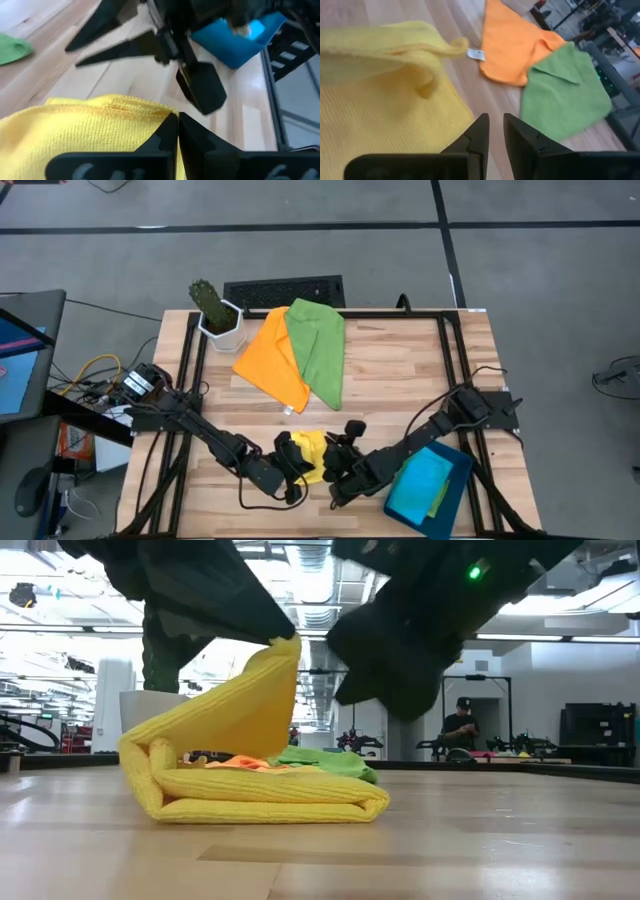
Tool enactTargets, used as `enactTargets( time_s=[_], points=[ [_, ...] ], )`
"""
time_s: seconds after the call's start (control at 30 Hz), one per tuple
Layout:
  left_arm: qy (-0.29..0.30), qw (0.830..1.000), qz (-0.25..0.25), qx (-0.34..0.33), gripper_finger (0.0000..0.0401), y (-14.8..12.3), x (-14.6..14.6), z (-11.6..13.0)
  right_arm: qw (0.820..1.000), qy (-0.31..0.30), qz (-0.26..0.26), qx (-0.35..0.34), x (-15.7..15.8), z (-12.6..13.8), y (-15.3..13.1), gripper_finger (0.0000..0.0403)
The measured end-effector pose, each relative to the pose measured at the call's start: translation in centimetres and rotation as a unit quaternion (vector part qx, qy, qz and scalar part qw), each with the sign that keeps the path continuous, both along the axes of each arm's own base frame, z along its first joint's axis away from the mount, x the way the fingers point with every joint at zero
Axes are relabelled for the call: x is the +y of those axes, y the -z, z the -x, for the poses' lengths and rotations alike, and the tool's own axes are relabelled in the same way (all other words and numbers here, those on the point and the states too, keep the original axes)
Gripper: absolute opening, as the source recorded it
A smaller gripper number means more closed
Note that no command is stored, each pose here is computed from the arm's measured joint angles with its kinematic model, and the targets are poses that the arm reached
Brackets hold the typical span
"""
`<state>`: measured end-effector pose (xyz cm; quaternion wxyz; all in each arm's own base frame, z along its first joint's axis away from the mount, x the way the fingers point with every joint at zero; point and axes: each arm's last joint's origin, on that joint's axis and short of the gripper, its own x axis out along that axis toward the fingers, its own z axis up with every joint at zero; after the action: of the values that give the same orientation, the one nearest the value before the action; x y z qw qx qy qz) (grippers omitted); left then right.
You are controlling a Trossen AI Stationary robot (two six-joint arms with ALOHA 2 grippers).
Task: Fold microfiber towels
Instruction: Fold the yellow microfiber towel
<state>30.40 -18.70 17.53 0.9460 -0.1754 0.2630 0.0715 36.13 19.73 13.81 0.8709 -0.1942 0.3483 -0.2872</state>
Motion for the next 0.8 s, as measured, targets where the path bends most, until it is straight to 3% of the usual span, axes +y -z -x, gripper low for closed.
enactTargets(
  time_s=[0.2,0.47,0.8],
  points=[
    [0.002,1.0,0.011,-0.012,0.0,0.6,-0.2,-0.5,1.0,0.011,-0.01,-0.007,0.1,0.7,-0.9,0.0081],
    [0.023,0.999,0.026,0.011,0.0,4.4,-0.3,-2.1,1.0,0.007,-0.018,-0.018,0.4,0.7,-1.1,0.0081],
    [0.016,0.999,0.031,0.017,0.0,4.9,0.3,-2.6,0.996,-0.015,-0.044,-0.072,1.2,-0.2,-0.9,0.0082]
  ],
)
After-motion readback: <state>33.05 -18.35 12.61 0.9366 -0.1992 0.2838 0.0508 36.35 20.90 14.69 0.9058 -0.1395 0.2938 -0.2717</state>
